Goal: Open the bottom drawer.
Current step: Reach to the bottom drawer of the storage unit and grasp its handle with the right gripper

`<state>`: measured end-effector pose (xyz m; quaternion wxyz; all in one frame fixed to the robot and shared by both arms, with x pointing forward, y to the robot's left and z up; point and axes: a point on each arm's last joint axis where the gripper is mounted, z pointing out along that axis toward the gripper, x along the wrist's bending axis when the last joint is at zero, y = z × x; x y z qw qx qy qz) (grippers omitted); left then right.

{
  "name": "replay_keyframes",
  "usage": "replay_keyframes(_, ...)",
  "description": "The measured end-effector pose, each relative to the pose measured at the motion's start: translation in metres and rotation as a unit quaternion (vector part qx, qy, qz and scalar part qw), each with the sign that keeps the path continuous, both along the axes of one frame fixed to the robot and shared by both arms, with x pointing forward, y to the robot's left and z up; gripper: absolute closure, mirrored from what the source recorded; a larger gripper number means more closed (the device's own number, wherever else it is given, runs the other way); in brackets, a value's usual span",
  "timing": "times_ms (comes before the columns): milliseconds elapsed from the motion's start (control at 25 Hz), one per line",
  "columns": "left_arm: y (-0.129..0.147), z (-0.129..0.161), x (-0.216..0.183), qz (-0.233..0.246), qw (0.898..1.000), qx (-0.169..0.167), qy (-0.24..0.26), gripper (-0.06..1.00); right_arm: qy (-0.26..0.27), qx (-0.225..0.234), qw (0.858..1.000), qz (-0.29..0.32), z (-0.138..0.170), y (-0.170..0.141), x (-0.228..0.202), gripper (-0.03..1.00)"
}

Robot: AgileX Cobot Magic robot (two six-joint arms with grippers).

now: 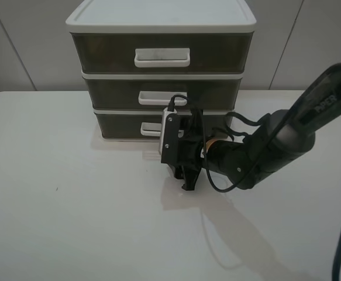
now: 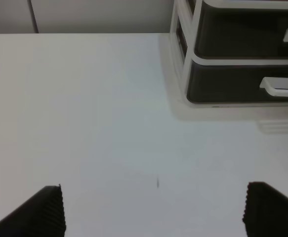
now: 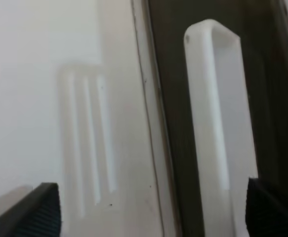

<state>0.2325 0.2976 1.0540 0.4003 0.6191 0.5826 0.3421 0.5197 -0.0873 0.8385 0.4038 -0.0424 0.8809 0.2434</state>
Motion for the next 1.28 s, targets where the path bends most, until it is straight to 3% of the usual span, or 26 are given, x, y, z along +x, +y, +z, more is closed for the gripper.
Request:
replay_keyframes(880,0.000,0.000,0.000,0.000,1.000,0.000,0.000,0.20,-0.006,0.007,1.000,-0.011,-0.004,0.005,0.009,0.24)
replay_keyframes(1280,0.000,0.000,0.000,0.000,1.000,0.000,0.000,0.20,-0.012,0.013,1.000,-0.009,-0.005,0.009,0.003,0.34)
